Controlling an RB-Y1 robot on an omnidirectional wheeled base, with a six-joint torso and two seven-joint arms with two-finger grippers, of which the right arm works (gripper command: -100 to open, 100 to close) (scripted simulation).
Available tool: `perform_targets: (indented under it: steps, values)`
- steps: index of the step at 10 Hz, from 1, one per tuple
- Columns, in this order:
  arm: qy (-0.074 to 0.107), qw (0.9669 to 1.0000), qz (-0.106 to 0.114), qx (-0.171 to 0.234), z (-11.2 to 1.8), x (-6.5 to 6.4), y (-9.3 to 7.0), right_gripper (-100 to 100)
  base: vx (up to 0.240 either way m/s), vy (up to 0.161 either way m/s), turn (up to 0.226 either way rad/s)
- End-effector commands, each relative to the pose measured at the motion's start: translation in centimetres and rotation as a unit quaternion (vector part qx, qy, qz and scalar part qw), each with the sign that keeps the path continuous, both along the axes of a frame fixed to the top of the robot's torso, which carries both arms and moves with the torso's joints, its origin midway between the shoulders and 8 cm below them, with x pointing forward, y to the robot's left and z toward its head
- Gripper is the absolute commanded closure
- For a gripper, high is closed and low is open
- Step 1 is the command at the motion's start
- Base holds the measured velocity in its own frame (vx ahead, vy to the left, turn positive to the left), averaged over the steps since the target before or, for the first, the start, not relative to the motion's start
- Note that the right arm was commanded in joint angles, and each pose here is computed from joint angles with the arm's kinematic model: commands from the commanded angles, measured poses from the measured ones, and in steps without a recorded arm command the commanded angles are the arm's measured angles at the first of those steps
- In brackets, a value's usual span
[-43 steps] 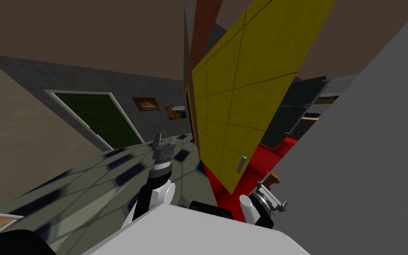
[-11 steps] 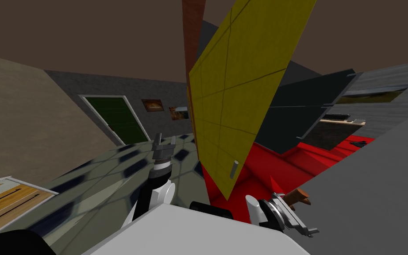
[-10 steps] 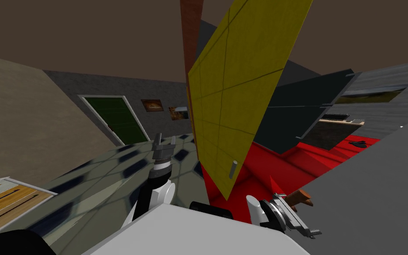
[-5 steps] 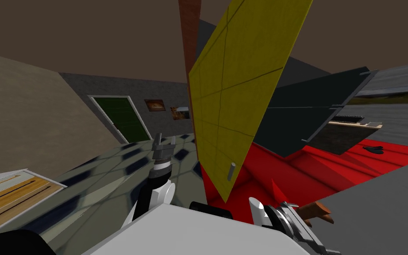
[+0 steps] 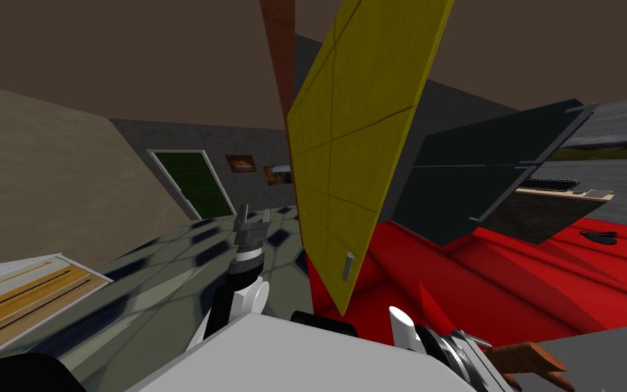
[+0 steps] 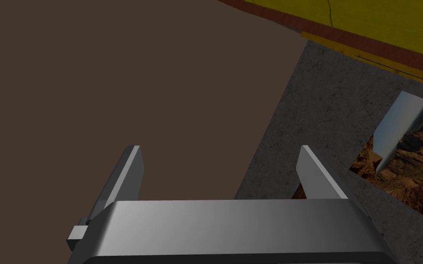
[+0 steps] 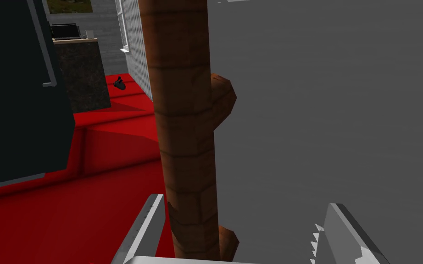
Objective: Push the door open
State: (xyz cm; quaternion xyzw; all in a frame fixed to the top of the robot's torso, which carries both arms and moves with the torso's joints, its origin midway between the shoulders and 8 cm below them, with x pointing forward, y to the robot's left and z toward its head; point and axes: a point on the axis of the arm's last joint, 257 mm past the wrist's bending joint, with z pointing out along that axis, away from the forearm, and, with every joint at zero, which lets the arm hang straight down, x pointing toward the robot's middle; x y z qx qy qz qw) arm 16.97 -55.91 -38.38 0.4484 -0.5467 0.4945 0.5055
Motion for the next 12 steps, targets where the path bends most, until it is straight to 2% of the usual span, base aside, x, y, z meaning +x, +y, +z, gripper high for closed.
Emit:
perform_targets:
  steps: [1,2,3,4,7,11,12]
  values:
    - [0.012,0.9991,-0.04,0.002,-0.4,-3.0,-0.3,100,0.038,-0.107,0.06]
    - [0.013,0.9984,-0.055,0.003,-0.4,-3.8,-0.4,100,0.025,-0.102,0.049]
    - [0.013,0.9984,-0.055,0.003,-0.4,-3.8,-0.4,100,0.02,-0.065,0.046]
    - [0.015,0.9963,-0.084,0.004,-0.5,-5.5,-0.5,100,0.039,-0.08,0.086]
    - [0.019,0.9916,-0.128,0.007,-0.6,-7.8,-0.4,100,0.041,-0.128,0.073]
    - [0.024,0.9831,-0.181,0.011,-0.8,-10.7,0.1,100,0.038,-0.103,0.065]
    - [0.024,0.9831,-0.181,0.011,-0.8,-10.7,0.1,100,0.024,-0.068,0.013]
